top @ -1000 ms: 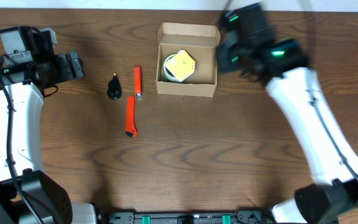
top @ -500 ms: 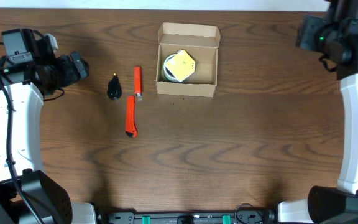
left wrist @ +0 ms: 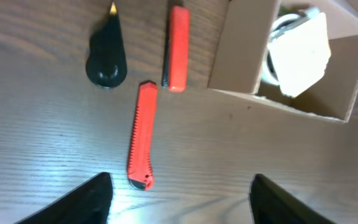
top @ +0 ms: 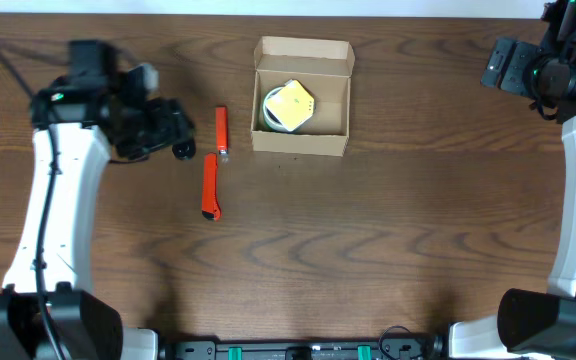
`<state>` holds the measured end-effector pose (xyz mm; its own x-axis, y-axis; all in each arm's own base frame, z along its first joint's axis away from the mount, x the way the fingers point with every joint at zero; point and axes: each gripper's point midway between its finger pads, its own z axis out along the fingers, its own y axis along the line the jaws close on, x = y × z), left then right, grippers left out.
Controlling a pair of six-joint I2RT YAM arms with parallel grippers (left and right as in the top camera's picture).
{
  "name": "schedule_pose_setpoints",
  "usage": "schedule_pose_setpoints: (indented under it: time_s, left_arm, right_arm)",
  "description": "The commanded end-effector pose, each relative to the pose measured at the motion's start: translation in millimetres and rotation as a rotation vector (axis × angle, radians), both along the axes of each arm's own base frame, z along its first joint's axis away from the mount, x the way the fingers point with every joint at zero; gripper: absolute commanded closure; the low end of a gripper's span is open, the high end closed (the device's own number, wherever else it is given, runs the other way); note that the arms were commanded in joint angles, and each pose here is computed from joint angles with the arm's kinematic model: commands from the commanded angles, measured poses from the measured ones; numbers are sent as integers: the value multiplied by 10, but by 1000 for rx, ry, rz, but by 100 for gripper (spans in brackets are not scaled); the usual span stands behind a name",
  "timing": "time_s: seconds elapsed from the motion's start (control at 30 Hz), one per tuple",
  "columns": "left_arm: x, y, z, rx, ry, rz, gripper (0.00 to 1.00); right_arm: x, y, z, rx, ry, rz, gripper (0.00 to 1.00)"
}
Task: Pack container
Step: 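Reach the left gripper to the red marker and grasp it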
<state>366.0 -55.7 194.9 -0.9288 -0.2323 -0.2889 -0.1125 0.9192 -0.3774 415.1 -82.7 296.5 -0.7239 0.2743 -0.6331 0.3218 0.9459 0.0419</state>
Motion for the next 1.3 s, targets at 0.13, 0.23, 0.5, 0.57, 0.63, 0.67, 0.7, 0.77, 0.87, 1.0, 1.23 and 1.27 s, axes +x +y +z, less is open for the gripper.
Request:
schedule_pose_setpoints:
  time_s: [0.13,0.23,0.5,0.57,0.63,0.67,0.7,0.77,0.87,1.0,1.23,1.27]
  left_arm:
    - [211,65,577,298,-171,7,18]
    - [244,61,508,302,-145,-2,22]
    - [395,-2,-175,346,56,-103,31]
    - [485,-14,-290,351,79,-117,30]
    - [573,-39,-384,354,94,-141,29]
    - [609,-66,-437,352,104,-160,28]
    - [635,-86,-482,351,111,-176,28]
    - [676,-117,-589,354,133,-198,28]
    - [709,-153,-752,347,162,-221,28]
    - [712,-223,-974,321,205,-257,28]
    - [750,-366,-1228,308,229,-287,30]
    - [761,-395,-1241,308,226,-289,30]
  right_arm:
    - [-8,-47,-60,-3,18,-15,1]
    - [-8,-47,-60,-3,18,-15,1]
    - [-8,-47,-60,-3,18,-15,1]
    - [-8,-47,-60,-3,18,-15,1]
    - [-8,-47,-60,-3,18,-15,1]
    - [-8,-47,-60,-3,18,-15,1]
    - [-8,-47,-60,-3,18,-15,1]
    - [-8,-47,-60,-3,18,-15,1]
    - [-8,-47,-60,-3,18,-15,1]
    - [-8,-47,-60,-3,18,-15,1]
    - [-8,-47,-60,-3,18,-15,1]
    - [-8,-47,-60,-3,18,-15,1]
